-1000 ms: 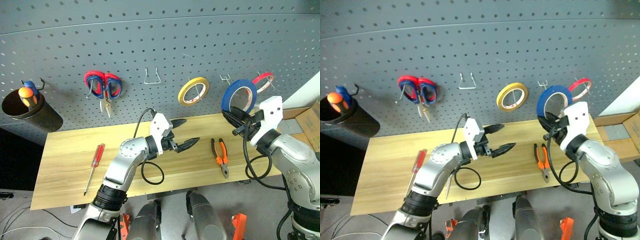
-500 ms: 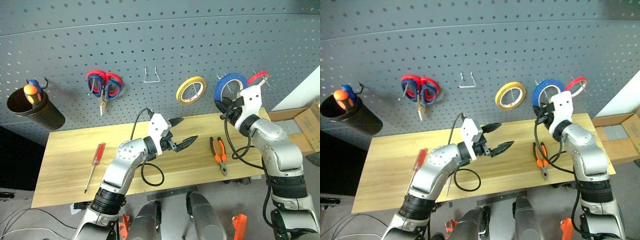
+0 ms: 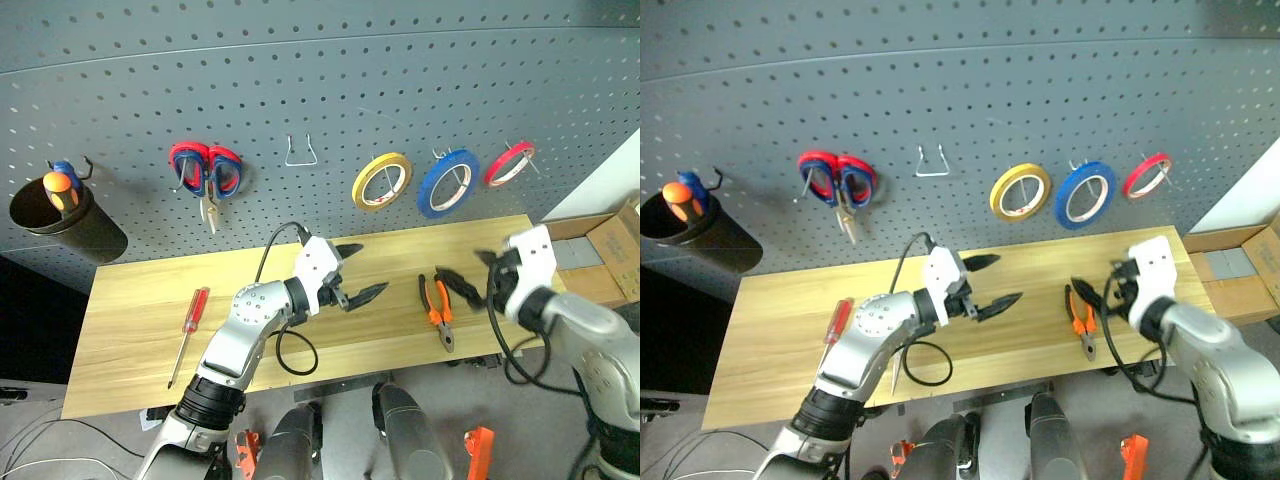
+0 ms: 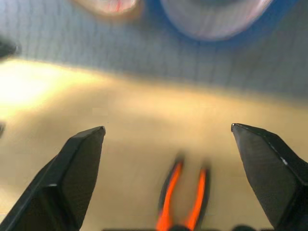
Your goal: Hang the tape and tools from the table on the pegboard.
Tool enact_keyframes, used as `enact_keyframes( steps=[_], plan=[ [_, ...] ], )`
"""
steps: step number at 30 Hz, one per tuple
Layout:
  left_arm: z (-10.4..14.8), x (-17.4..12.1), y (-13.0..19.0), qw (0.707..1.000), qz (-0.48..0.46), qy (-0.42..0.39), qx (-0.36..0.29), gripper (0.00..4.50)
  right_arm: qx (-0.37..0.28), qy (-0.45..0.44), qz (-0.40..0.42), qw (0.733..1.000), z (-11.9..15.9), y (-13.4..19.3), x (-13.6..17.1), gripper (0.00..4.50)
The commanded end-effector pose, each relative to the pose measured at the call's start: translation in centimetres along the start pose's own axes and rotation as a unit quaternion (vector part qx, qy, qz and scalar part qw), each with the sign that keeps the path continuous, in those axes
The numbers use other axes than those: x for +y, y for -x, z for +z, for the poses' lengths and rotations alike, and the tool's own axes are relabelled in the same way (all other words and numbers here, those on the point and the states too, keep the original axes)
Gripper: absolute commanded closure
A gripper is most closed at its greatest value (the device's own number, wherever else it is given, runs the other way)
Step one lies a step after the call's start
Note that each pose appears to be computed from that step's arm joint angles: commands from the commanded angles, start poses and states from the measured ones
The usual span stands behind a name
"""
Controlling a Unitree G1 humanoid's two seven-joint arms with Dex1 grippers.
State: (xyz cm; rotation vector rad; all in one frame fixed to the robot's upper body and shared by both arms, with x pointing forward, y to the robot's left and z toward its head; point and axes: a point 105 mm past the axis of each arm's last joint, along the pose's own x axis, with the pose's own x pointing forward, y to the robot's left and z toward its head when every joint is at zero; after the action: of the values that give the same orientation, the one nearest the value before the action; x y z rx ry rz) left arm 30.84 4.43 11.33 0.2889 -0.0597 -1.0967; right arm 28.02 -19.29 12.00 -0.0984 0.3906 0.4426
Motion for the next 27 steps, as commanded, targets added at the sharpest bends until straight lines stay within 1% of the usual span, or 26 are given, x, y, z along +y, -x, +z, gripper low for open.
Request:
enact_keyframes(
  steps=[1, 3, 6, 9, 15, 21, 27],
  plan=[
    [-1.9, -1.7, 0.6, 0.999, -0.036, -0.007, 0.026, 0.25, 0.074, -0.012, -0.035, 0.997, -3.0, -0.8, -0.3, 0.12],
    [-3.3, -2.0, 1.3, 0.998, -0.034, 0.000, 0.044, 0.25, 0.063, -0.038, -0.055, 0.996, -2.8, -2.2, -0.4, 0.12],
    [-3.9, -2.0, 1.9, 0.998, -0.024, 0.014, 0.049, 0.25, 0.086, -0.050, -0.082, 0.992, -3.5, -3.7, -0.7, 0.12],
    [-4.0, -2.2, 2.4, 0.998, -0.021, 0.021, 0.050, 0.25, 0.107, -0.065, -0.107, 0.986, -4.2, -4.4, -1.4, 0.12],
    [-3.8, -3.0, 2.6, 0.998, -0.025, 0.024, 0.049, 0.25, 0.141, -0.064, -0.110, 0.982, -5.8, -5.2, -1.9, 0.12],
    [-3.3, -3.1, 2.6, 0.999, -0.013, 0.025, 0.045, 0.25, 0.146, -0.061, -0.097, 0.983, -6.3, -6.5, -1.6, 0.12],
    [-2.9, -3.0, 2.8, 0.999, -0.006, 0.023, 0.044, 0.25, 0.141, -0.063, -0.087, 0.984, -6.1, -7.7, -1.5, 0.12]
  ],
)
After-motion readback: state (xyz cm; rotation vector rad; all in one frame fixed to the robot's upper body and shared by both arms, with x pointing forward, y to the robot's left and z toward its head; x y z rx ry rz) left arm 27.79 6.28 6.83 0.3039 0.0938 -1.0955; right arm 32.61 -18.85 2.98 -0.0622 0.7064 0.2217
